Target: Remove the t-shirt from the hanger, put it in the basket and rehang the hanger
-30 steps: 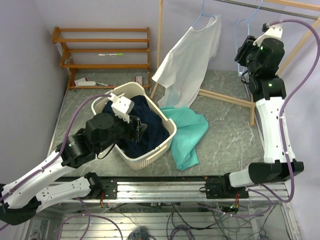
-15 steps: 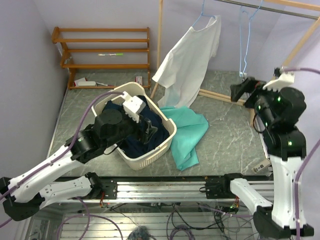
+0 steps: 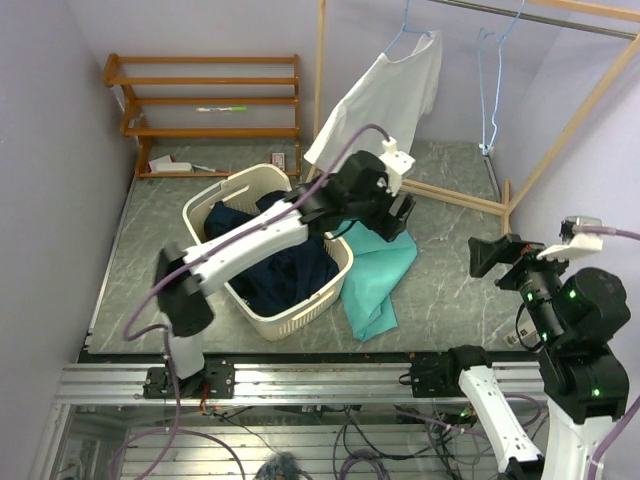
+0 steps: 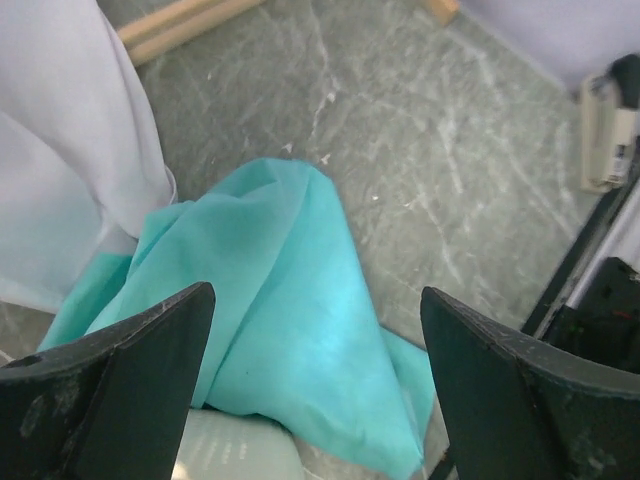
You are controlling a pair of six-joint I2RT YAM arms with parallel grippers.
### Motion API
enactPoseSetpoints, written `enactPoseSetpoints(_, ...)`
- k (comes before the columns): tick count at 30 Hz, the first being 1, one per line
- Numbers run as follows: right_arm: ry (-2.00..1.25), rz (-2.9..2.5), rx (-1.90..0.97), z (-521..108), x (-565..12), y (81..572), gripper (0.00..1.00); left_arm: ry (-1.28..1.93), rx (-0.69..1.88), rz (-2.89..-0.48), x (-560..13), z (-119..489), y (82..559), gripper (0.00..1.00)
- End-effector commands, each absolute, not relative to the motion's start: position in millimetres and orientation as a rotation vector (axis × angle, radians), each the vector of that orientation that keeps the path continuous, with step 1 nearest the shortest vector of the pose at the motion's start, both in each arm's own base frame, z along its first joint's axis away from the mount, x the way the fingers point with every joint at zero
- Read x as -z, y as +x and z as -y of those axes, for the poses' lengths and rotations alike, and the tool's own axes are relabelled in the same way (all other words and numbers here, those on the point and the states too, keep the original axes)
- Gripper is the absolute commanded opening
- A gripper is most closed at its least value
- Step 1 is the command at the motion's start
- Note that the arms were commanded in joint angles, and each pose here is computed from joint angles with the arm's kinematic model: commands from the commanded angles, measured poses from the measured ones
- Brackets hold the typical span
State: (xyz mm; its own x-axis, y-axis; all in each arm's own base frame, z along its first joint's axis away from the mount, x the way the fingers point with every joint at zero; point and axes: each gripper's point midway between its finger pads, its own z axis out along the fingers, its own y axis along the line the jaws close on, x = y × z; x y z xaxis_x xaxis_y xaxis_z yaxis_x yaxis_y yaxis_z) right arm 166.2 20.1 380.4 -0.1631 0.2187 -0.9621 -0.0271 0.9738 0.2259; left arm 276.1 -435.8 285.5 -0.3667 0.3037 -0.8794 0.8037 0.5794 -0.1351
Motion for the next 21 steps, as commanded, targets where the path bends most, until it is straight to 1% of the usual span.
enactPoseSetpoints(1,0.188,-1.718,-0.178,-10,-370,153,1.00,0.943,0.603,-2.071,-240,456,294,0.95)
enactPoseSetpoints(8,0.174,-1.659,-0.212,-14,-376,143,1.00,0.964,0.463,-2.169,-182,487,319,0.96)
enactPoseSetpoints(15,0.150,-1.647,-0.229,-18,-375,142,1.00,0.875,0.317,-2.189,-156,486,344,0.99)
enactPoseSetpoints(21,0.136,-1.650,-0.239,-20,-373,143,1.00,0.873,0.243,-2.214,-122,484,351,0.99)
